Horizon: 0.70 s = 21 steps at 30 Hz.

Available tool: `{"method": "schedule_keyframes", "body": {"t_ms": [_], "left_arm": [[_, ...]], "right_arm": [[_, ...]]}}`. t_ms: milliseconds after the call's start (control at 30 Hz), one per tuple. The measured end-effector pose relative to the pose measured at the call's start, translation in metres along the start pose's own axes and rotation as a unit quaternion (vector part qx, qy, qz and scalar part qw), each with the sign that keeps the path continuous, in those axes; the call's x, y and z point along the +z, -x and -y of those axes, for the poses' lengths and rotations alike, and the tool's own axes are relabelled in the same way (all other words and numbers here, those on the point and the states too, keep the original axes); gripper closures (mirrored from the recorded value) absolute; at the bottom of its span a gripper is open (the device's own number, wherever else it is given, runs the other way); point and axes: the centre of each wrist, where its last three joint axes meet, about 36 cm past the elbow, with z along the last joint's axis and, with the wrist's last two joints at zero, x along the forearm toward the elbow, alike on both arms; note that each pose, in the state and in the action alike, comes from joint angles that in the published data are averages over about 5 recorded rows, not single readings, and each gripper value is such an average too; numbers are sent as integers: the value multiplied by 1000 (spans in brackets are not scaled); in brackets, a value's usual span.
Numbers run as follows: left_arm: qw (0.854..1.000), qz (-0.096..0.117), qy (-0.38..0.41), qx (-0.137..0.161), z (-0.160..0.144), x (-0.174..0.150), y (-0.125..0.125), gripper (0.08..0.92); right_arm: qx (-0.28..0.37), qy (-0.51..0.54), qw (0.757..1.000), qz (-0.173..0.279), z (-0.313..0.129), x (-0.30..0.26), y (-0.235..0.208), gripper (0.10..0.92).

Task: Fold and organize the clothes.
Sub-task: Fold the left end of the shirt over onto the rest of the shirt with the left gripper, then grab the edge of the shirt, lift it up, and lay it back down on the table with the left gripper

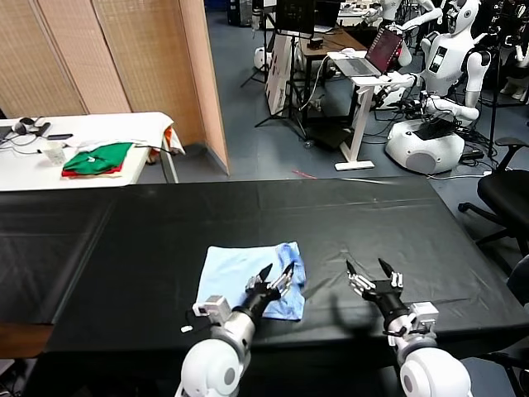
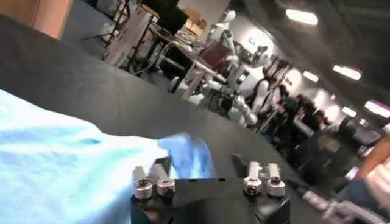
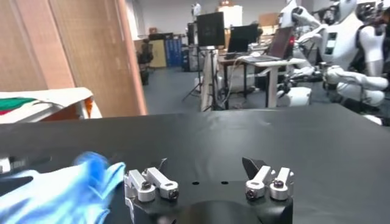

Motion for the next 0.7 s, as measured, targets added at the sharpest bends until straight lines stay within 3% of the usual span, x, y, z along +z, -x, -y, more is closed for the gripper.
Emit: {"method": "schedule_keyframes", "body": {"t_ms": [100,267,533,700], "left_arm": [[999,25,16,-15,-6,-12,-2,101],[991,57,99,-65,-38,-23,-11,93],[976,53,159,-136,-96,-35,-41,93],[980,48,122,-147,-114,-37,-48,93]], "right_arm": [[-13,-6,1000,0,-4,-1,4,115],[-35,-17,999,-3,-15,-2,13,115],[-65,-20,998,-4,-36,0,26,115],[-69,-19,997,-6,-37,1,27,115]]}}
